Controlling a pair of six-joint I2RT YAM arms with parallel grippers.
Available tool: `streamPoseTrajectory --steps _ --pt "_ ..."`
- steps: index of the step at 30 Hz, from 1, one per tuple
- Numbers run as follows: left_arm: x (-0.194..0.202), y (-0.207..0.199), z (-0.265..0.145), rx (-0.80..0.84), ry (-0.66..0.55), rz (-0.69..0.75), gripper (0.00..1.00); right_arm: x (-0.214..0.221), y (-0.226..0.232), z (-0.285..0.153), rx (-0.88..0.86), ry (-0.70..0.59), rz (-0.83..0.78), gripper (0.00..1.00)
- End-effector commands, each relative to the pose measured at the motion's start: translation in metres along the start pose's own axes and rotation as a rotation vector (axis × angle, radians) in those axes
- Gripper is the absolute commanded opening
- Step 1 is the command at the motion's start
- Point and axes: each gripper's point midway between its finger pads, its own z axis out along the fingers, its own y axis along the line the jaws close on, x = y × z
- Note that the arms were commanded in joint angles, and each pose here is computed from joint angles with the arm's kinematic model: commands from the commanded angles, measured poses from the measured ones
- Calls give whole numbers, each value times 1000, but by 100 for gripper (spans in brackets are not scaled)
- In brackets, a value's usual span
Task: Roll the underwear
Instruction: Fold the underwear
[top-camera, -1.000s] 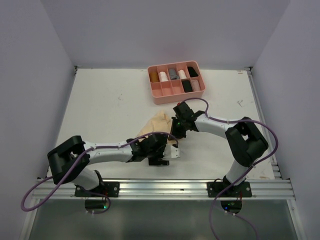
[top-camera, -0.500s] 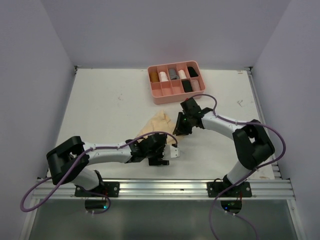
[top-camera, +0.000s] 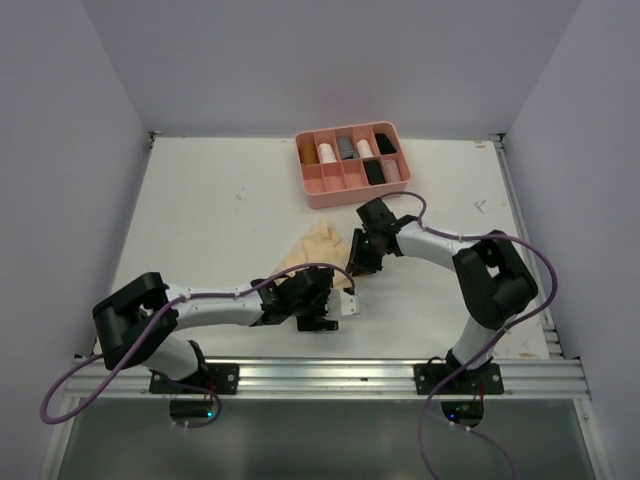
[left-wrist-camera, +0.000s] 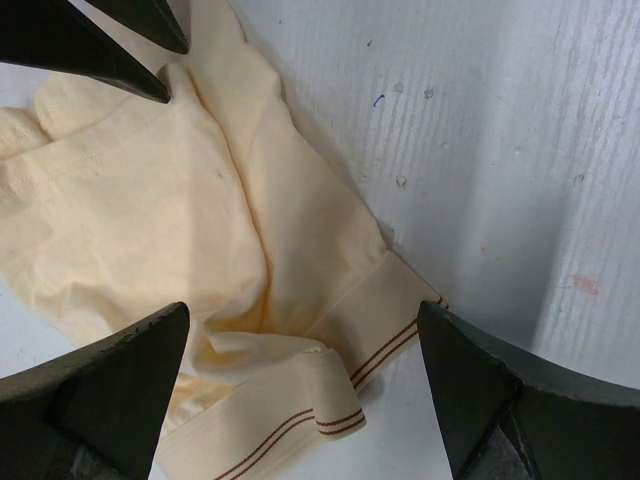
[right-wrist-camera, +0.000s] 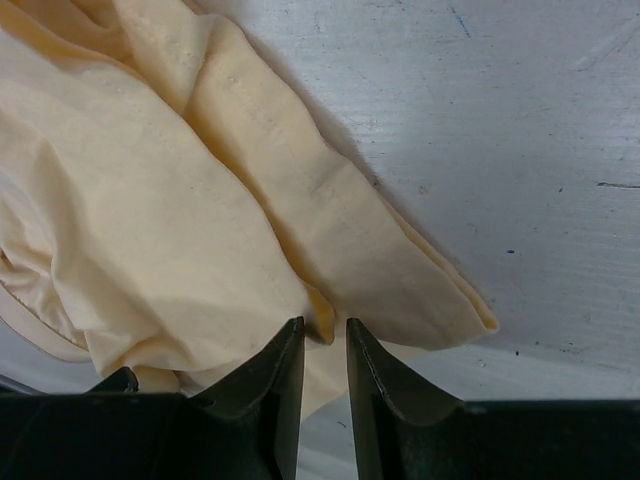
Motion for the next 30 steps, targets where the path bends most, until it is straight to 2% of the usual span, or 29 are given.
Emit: streamPoseTrajectory --steps 1,4,5,11,21,28,30 --pt "2 -3 -4 7 -7 -26 100 -8 12 -2 -32 -8 -26 27" --pt "5 -5 -5 14 1 -25 100 -11 15 -2 -44 -10 -34 19" --pt "6 -6 -8 19 0 -21 100 -12 17 -3 -47 -13 -36 13" --pt "12 -10 -17 34 7 -6 100 -13 19 -4 -55 -9 -48 0" --pt "14 -12 -16 39 13 -12 100 -29 23 -33 -101 -56 -26 0" --pt "13 -11 -17 37 13 -14 100 -23 11 -36 -99 -21 -26 0" --pt "13 -11 -17 35 12 -16 100 -19 11 -31 -99 10 -18 9"
